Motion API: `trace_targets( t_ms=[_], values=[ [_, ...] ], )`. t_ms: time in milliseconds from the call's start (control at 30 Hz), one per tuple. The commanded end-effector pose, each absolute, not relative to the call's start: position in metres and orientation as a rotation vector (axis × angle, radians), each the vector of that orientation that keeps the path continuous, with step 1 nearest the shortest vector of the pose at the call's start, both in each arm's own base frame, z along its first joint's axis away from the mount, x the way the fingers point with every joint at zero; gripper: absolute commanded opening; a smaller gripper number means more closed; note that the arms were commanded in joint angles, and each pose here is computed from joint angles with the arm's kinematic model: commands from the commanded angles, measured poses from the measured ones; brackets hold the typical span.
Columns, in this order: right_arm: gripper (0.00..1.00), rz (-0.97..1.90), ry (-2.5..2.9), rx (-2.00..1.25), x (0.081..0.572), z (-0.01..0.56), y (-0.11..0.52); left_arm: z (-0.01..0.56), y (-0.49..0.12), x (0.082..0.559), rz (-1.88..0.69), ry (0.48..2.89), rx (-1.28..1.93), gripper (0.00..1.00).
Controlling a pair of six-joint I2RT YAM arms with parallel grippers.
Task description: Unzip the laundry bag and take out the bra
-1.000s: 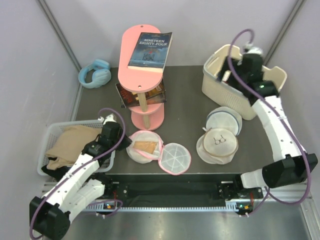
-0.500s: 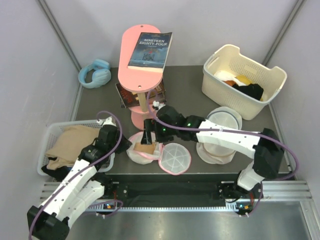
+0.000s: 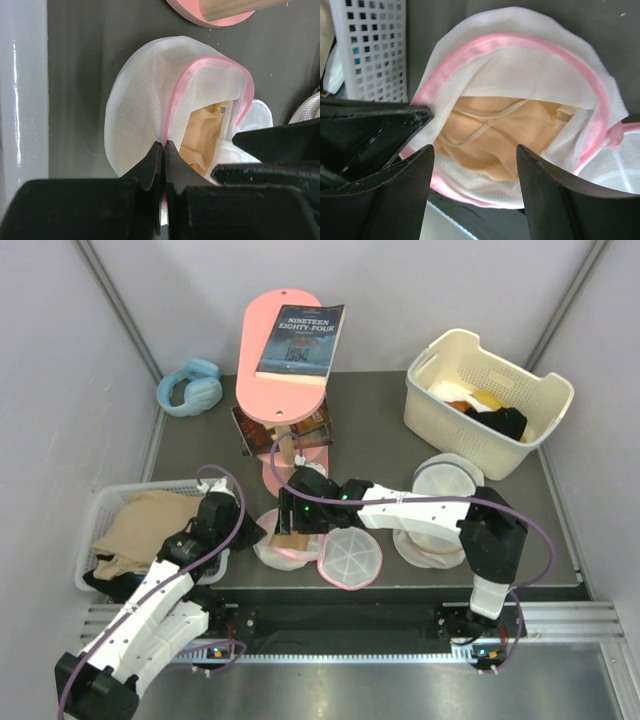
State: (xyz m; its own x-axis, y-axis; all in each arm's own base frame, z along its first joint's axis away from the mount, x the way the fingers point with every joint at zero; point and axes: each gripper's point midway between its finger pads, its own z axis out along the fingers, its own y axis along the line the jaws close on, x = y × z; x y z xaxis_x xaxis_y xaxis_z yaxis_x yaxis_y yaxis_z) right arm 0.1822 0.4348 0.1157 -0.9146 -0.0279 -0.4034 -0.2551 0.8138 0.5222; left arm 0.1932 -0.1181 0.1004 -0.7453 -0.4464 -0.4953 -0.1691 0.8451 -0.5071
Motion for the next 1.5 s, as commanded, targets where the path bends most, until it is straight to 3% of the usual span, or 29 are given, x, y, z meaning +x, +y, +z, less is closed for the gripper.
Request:
trace_targets(
  t_ms=[0, 267, 567, 733, 833, 933, 1033, 1067, 1167, 1467],
  values=[
    [0.66, 0.789, 2.583, -0.114, 0.194, 0.113, 0.435, 0.105, -0.121, 0.193, -0.606, 2.390, -0.428, 0.00],
    [0.72, 0.656, 2.615, -0.334, 0.169, 0.080, 0.448, 0.103, -0.120, 0.192, -0.596, 2.401, -0.459, 0.00],
    [0.89, 0.492, 2.655, -0.301, 0.176, 0.053, 0.449, 0.098, -0.123, 0.187, -0.637, 2.406, -0.503, 0.00],
    [0.87, 0.328, 2.668, -0.315, 0.173, 0.030, 0.441, 0.102, -0.123, 0.186, -0.653, 2.389, -0.516, 0.00],
    [0.82, 0.279, 2.685, -0.299, 0.169, 0.012, 0.432, 0.105, -0.123, 0.186, -0.659, 2.379, -0.514, 0.00],
    [0.70, 0.246, 2.686, -0.263, 0.171, 0.002, 0.424, 0.108, -0.123, 0.186, -0.663, 2.375, -0.512, 0.00],
    [0.45, 0.249, 2.672, -0.255, 0.173, 0.005, 0.424, 0.108, -0.123, 0.185, -0.661, 2.378, -0.513, 0.00],
    [0.27, 0.253, 2.667, -0.246, 0.175, 0.008, 0.423, 0.108, -0.122, 0.185, -0.658, 2.380, -0.514, 0.00],
    [0.00, 0.299, 2.635, -0.234, 0.178, 0.025, 0.426, 0.109, -0.122, 0.184, -0.660, 2.377, -0.507, 0.00],
    [0.00, 0.505, 2.444, -0.056, 0.201, 0.118, 0.410, 0.111, -0.122, 0.185, -0.653, 2.372, -0.473, 0.00]
  ],
)
